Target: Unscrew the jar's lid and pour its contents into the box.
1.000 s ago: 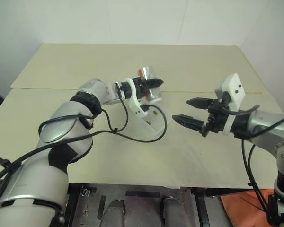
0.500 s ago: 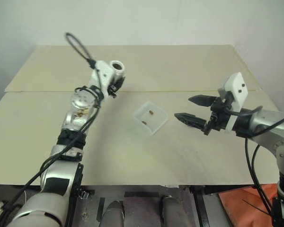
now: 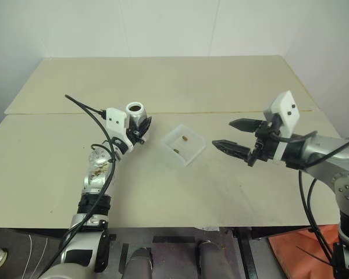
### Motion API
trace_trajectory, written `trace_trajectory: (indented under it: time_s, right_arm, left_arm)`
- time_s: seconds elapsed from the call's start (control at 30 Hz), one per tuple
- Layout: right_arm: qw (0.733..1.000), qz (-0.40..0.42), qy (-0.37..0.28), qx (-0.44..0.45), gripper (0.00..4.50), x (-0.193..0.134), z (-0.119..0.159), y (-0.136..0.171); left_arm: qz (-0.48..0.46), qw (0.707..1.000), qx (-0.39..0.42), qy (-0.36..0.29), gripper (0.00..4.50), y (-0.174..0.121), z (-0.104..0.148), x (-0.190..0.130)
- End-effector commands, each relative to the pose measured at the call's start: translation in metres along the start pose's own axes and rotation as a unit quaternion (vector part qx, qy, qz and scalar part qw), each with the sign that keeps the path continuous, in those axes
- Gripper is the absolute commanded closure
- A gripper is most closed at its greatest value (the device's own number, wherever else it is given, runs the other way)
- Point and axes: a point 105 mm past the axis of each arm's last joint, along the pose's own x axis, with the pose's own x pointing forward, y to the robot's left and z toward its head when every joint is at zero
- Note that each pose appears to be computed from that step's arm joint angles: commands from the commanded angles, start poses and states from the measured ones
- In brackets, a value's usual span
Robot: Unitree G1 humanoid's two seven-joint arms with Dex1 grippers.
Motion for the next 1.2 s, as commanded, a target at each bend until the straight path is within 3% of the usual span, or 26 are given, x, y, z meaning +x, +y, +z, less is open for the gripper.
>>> trace_trajectory:
  time_s: [0.03,0.2,0.43,0.47,0.63,0.93,1.07,1.2]
  right_arm:
    - [1.000,0.006,-0.015,-0.016,0.04,-0.001,0.008,0.008]
    - [1.000,0.007,-0.017,-0.017,0.04,-0.003,0.007,0.010]
    - [1.000,0.007,-0.019,-0.018,0.00,-0.006,0.008,0.011]
    - [1.000,0.008,-0.020,-0.016,0.00,-0.006,0.008,0.011]
    - [1.000,0.006,-0.015,-0.015,0.00,-0.009,0.004,0.009]
    - [1.000,0.007,-0.002,-0.021,0.00,-0.020,-0.008,0.004]
    - [0.999,0.031,-0.018,-0.019,0.00,-0.020,-0.006,0.008]
    - [0.998,0.044,-0.027,-0.024,0.00,-0.020,-0.005,0.013]
  left_arm:
    - [0.009,1.000,0.016,-0.009,2.46,0.002,-0.003,0.003]
    - [-0.001,1.000,0.018,0.004,2.46,-0.001,-0.016,0.003]
    - [-0.007,1.000,0.022,0.011,0.20,-0.003,-0.020,-0.008]
    - [-0.007,1.000,0.025,0.011,0.03,-0.001,-0.019,-0.012]
    - [-0.052,0.998,0.040,0.015,0.03,0.004,0.000,-0.044]
    - [-0.238,0.965,0.078,0.074,0.03,0.025,0.078,-0.143]
    - [-0.263,0.960,0.068,0.066,0.03,0.021,0.105,-0.161]
    - [-0.263,0.960,0.065,0.070,0.03,0.017,0.111,-0.169]
